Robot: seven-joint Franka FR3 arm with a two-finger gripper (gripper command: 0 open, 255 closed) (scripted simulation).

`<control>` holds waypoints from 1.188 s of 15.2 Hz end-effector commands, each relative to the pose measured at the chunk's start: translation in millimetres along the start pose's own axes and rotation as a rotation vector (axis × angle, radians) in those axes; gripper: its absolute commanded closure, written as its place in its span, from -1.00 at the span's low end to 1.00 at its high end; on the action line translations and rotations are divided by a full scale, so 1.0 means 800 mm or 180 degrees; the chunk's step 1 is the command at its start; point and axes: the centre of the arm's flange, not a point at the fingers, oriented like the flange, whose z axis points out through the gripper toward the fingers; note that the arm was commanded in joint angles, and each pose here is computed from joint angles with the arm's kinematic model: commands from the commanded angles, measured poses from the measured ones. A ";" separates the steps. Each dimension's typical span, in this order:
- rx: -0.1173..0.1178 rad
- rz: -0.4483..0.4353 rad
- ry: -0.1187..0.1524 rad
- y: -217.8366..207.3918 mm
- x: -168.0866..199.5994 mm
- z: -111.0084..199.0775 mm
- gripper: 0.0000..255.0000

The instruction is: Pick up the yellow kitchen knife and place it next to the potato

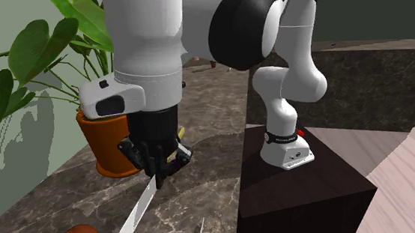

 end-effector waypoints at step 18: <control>0.0001 0.0001 0.0001 -0.040 0.170 0.055 1.00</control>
